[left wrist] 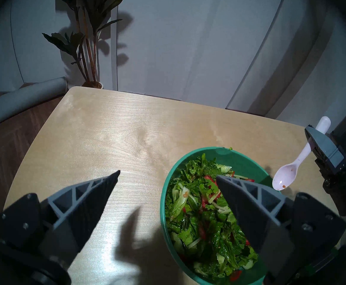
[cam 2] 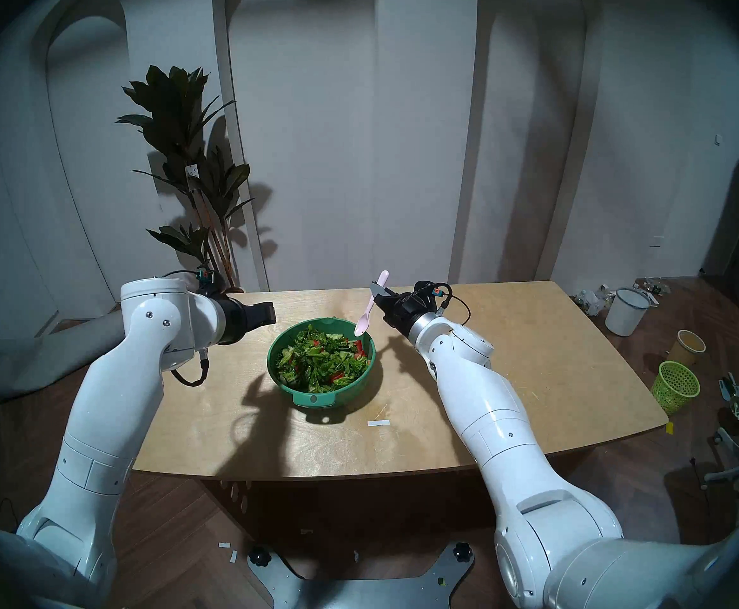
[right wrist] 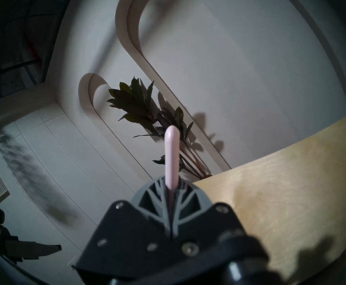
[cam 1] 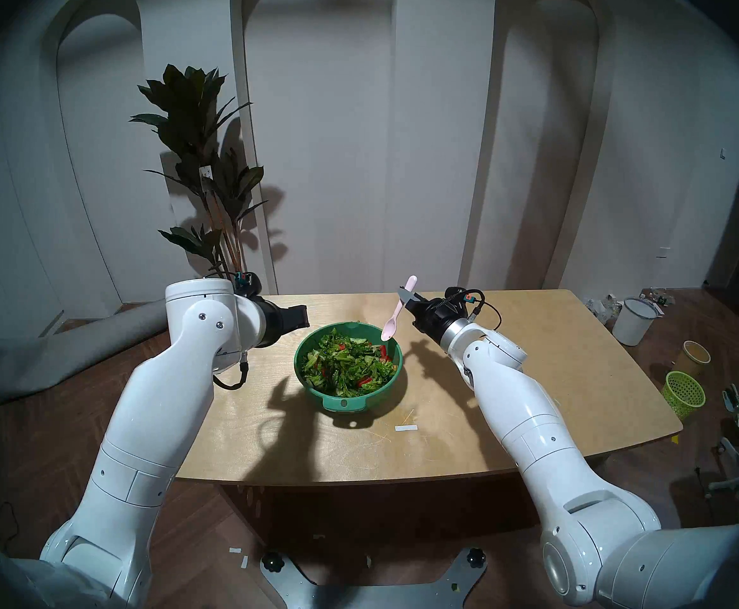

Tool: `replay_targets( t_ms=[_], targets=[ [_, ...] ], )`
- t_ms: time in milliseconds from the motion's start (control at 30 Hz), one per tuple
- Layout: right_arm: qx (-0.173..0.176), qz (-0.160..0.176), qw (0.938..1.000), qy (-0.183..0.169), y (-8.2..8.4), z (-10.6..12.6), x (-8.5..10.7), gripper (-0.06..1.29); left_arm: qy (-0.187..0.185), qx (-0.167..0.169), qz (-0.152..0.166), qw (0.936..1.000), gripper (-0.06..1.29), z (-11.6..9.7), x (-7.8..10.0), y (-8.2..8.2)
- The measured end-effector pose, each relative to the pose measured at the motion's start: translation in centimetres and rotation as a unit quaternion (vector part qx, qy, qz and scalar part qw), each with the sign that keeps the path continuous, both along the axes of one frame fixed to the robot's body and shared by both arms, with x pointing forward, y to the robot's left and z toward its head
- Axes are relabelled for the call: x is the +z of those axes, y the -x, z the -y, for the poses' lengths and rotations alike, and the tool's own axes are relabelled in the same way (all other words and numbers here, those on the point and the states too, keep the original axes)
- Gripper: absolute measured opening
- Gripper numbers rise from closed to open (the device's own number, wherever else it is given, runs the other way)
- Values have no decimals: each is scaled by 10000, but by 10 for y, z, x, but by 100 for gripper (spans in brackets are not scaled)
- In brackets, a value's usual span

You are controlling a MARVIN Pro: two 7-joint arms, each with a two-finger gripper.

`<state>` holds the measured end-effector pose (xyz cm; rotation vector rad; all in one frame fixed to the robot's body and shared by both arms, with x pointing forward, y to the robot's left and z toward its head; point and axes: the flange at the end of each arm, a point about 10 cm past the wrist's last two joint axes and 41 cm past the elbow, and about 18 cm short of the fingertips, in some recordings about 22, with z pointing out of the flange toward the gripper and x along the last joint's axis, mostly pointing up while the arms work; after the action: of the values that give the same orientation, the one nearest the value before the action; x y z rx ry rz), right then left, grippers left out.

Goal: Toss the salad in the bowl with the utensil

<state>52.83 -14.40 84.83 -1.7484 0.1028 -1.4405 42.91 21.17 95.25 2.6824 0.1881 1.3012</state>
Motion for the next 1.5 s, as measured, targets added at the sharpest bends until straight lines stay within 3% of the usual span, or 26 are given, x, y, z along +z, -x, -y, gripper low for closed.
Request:
replay_targets(
  t_ms=[667,967,1033,1333,1500],
  targets=[
    [-662,-564,9961,124,28,9,2,-3,77,114,102,9999,125,3,2,4],
    [-879,-780,9930,148,44,8,10,-3,-603,764,360,9946,125,3,-6,1],
    [-879,-780,9930,148,44,8,10,-3,-603,764,360,9946,125,3,-6,1],
    [-1020,-929,9904,109,55,6,11,-3,-1074,1295,528,9843,125,3,-14,-5],
    [-1086,-978,9892,78,56,4,9,-3,-1207,1494,534,9799,125,-15,-20,-16]
  ],
)
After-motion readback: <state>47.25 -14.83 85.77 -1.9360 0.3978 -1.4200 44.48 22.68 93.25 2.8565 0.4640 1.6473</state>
